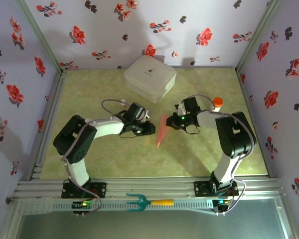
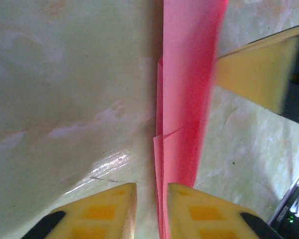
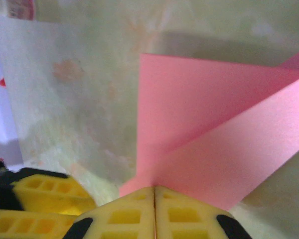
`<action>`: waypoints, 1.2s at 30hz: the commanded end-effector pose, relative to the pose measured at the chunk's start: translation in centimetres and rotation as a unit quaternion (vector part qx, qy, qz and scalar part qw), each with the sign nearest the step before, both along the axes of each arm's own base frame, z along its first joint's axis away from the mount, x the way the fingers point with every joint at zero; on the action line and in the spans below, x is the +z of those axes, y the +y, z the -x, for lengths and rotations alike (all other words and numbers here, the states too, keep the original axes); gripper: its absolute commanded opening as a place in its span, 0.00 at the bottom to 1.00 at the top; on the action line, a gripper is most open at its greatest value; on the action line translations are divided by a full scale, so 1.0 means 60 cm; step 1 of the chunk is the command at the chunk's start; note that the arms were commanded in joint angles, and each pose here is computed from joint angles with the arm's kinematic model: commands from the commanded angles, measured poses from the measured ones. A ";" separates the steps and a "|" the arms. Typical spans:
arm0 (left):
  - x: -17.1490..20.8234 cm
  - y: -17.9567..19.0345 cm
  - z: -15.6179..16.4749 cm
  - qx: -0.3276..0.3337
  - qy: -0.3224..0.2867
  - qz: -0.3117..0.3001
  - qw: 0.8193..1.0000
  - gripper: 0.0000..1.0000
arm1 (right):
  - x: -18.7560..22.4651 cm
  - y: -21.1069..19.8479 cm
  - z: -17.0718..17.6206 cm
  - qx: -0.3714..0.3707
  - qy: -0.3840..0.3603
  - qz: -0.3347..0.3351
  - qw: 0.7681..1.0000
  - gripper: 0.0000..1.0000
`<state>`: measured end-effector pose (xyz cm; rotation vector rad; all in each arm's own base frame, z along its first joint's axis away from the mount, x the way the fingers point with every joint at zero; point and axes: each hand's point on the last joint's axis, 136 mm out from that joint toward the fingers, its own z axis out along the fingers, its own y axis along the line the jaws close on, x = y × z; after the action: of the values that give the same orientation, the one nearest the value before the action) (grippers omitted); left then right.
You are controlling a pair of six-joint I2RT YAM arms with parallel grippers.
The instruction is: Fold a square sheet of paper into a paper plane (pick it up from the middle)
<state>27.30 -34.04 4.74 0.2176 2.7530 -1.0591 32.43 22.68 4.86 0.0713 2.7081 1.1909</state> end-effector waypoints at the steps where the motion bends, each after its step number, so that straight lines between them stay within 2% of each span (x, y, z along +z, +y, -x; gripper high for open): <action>1: 0.008 -0.023 -0.010 -0.005 0.012 0.029 0.999 0.25 | 0.028 -0.027 0.004 -0.030 -0.026 0.030 0.999 0.10; 11: 0.004 -0.049 -0.013 -0.027 0.029 0.049 0.998 0.32 | 0.028 -0.057 0.045 -0.086 -0.006 0.033 0.996 0.15; 27: -0.034 -0.051 0.001 -0.040 0.052 0.023 0.998 0.36 | 0.003 -0.051 0.063 -0.098 0.028 0.012 0.995 0.18; 32: -0.036 -0.066 0.009 -0.058 0.061 0.032 0.996 0.35 | -0.005 -0.049 0.067 -0.096 0.035 0.010 0.995 0.19; 36: -0.031 -0.072 0.012 -0.062 0.060 0.037 0.996 0.31 | -0.012 -0.044 0.070 -0.092 0.041 0.004 0.995 0.15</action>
<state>27.26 -37.52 2.93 0.2762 2.8209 -1.2071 28.73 19.67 4.79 0.3528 2.6891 1.1105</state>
